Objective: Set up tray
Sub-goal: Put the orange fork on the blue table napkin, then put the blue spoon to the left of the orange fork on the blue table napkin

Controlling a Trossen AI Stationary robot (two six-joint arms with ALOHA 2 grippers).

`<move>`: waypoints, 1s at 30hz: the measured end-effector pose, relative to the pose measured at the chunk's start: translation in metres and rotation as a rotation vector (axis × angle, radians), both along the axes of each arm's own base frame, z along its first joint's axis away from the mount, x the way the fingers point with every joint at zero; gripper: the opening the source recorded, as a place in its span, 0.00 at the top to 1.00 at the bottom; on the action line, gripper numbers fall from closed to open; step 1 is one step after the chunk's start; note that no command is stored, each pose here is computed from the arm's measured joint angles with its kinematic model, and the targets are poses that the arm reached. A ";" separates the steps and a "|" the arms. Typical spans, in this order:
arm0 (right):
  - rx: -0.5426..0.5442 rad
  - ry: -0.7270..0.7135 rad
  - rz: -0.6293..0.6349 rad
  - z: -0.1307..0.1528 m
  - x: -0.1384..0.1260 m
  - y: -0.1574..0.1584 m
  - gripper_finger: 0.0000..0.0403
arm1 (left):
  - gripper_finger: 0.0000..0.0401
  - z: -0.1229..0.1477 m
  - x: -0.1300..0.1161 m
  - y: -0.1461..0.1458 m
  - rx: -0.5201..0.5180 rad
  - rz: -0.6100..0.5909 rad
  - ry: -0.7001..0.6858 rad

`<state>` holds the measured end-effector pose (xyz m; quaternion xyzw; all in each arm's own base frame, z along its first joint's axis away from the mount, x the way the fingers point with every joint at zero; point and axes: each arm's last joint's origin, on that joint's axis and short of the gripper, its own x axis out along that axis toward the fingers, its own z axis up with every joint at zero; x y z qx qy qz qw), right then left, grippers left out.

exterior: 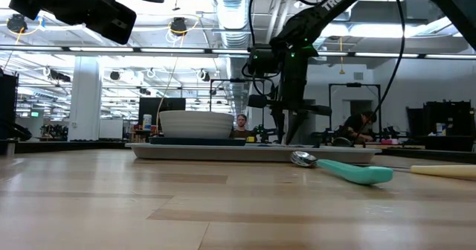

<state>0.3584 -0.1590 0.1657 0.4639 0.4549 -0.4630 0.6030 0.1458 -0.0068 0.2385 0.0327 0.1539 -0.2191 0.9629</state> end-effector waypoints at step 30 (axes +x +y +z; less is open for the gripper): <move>-0.104 0.263 0.473 0.062 -0.023 0.160 0.84 | 0.74 -0.012 0.014 -0.015 -0.133 -0.051 -0.082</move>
